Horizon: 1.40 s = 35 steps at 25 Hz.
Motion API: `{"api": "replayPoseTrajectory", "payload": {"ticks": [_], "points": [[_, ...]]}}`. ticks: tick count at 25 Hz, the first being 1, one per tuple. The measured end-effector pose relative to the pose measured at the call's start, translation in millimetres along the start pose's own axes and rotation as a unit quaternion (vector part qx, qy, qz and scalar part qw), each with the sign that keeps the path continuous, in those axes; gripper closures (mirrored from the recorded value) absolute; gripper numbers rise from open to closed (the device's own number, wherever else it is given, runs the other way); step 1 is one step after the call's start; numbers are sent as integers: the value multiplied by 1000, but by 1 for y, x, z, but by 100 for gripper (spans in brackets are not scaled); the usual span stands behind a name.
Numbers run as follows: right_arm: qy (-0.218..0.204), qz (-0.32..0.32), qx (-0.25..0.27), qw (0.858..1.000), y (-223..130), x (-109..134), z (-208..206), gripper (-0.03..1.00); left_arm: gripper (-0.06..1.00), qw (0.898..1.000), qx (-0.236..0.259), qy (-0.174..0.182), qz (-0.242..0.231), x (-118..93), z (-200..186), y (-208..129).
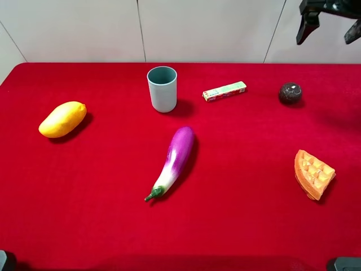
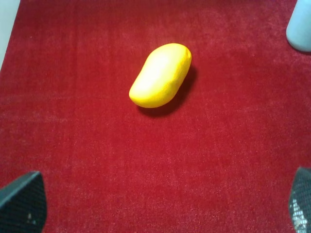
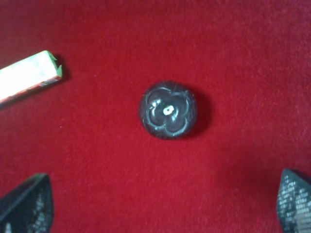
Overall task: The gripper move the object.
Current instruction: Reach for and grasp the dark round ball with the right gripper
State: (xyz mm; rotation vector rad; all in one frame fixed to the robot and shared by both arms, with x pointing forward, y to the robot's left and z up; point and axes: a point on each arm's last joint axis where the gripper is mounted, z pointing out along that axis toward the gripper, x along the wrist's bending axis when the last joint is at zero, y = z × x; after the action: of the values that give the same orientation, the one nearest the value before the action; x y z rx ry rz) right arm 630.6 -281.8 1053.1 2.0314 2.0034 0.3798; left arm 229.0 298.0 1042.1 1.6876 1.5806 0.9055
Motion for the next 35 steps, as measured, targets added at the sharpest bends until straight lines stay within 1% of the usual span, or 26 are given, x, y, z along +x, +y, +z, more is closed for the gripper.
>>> {"api": "replayPoseTrajectory", "payload": {"ticks": [4, 7, 8, 9, 11, 15, 20, 27, 35], "points": [[-2, -11, 28, 1000, 2, 0, 27, 27, -5, 1000, 0, 0, 0, 0, 0, 0], [-6, -5, 52, 999, 1, -8, 49, 27, -5, 1000, 0, 0, 0, 0, 0, 0], [-6, -5, 52, 999, 1, -8, 49, 27, -5, 1000, 0, 0, 0, 0, 0, 0], [-10, 5, 61, 998, 1, -16, 60, 27, -5, 1000, 0, 0, 0, 0, 0, 0], [-9, 19, 71, 997, 0, -25, 70, 27, -5, 1000, 0, 0, 0, 0, 0, 0], [13, 37, 78, 996, -1, -37, 82, 27, -5, 1000, 0, 0, 0, 0, 0, 0], [37, 43, 81, 995, -1, -34, 94, 27, -5, 1000, 0, 0, 0, 0, 0, 0], [47, 51, 95, 993, -2, -32, 112, 27, -5, 1000, 0, 0, 0, 0, 0, 0], [55, 61, 89, 993, 0, -31, 130, 27, -5, 1000, 0, 0, 0, 0, 0, 0]]}}
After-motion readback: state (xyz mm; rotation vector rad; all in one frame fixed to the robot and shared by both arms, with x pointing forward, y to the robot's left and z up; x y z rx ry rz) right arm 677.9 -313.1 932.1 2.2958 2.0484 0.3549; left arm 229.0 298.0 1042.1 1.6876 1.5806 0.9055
